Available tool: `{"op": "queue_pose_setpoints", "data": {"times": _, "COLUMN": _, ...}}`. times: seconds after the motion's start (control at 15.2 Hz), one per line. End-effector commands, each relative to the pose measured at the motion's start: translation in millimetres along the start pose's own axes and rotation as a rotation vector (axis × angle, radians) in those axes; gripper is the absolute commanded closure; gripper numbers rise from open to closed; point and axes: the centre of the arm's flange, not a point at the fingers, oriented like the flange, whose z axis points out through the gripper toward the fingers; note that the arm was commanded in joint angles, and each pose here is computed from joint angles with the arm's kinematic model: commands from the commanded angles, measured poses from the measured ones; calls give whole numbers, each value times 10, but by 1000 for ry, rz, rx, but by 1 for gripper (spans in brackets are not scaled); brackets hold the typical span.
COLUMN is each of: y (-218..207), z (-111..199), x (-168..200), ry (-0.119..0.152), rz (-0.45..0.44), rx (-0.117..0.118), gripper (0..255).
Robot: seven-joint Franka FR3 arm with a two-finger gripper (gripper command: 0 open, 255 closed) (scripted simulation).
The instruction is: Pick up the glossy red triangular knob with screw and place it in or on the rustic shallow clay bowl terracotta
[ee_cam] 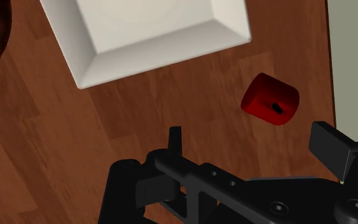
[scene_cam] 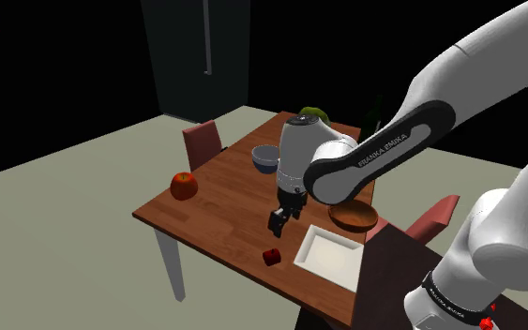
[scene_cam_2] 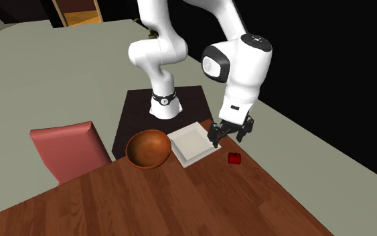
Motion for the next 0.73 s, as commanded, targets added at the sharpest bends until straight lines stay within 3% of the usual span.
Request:
{"op": "queue_pose_setpoints", "data": {"times": 0.0, "y": -188, "z": 208, "x": 31, "ry": -5, "rz": -10, "rx": 5, "gripper": 0}}
{"op": "queue_pose_setpoints", "data": {"times": 0.26, "y": -490, "z": 566, "x": 112, "ry": -14, "rz": -28, "rx": 12, "gripper": 0}}
{"op": "queue_pose_setpoints", "data": {"times": 0.66, "y": -493, "z": 883, "x": 108, "ry": -14, "rz": -28, "rx": 12, "gripper": 0}}
